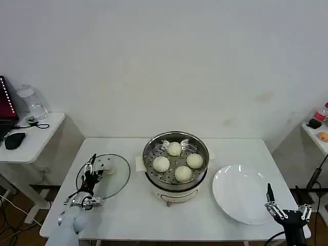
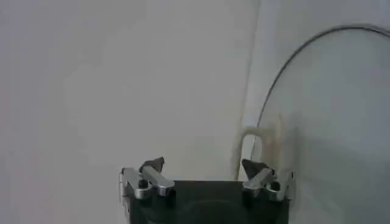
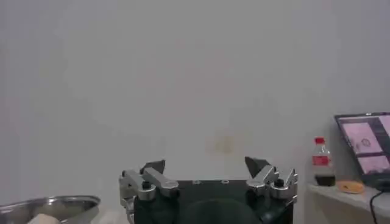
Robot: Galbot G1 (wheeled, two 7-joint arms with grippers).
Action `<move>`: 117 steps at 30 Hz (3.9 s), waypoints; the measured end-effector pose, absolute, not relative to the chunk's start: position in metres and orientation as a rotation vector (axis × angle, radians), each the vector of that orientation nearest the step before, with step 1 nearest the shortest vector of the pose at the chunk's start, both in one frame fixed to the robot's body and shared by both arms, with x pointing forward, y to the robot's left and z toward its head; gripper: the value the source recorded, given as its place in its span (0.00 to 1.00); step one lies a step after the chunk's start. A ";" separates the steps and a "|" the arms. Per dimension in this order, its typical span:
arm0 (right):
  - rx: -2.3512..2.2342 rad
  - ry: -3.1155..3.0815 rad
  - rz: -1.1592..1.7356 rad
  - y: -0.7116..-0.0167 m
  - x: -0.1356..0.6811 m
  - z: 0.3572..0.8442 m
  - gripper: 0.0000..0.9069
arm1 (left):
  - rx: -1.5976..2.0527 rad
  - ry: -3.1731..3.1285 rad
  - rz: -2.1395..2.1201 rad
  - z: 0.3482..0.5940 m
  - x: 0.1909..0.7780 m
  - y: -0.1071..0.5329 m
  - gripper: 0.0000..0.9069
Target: Take steamed baozi put them in steamer then cover it.
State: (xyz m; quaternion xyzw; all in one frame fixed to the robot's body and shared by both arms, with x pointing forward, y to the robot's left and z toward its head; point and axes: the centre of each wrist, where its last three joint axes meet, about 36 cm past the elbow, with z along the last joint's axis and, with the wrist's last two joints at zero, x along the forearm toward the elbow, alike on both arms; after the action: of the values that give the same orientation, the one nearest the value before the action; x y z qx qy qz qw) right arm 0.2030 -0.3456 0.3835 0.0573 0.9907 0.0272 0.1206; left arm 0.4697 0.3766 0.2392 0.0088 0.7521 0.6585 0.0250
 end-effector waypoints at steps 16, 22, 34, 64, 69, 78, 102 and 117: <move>0.166 2.887 0.081 -0.342 0.199 0.385 1.00 | 0.073 2.363 2.029 0.224 0.463 0.379 0.00; 0.164 2.879 0.081 -0.341 0.199 0.387 1.00 | 0.087 2.370 2.023 0.218 0.456 0.381 0.00; 0.161 2.867 0.077 -0.339 0.198 0.389 1.00 | 0.081 2.334 2.039 0.227 0.446 0.393 0.00; 0.092 2.850 0.108 -0.328 0.210 0.391 1.00 | -0.103 2.091 2.102 0.437 0.449 0.402 0.00; 0.097 2.854 0.103 -0.328 0.211 0.390 1.00 | -0.075 2.090 2.100 0.468 0.445 0.375 0.00; 0.107 2.856 0.097 -0.326 0.213 0.389 1.00 | 0.017 2.117 2.080 0.507 0.434 0.316 0.00; 0.184 2.857 0.019 -0.337 0.210 0.398 1.00 | 0.300 2.164 1.972 0.522 0.411 0.176 0.00; 0.218 2.876 0.006 -0.338 0.215 0.388 1.00 | 0.362 2.114 2.005 0.499 0.413 0.111 0.00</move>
State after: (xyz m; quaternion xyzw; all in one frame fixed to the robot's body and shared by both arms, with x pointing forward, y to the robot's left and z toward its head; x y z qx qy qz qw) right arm 0.2146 -0.3378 0.3877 0.0751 0.9889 0.0022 0.1284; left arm 0.4127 0.1105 0.4993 0.1226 0.7162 0.6793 0.1029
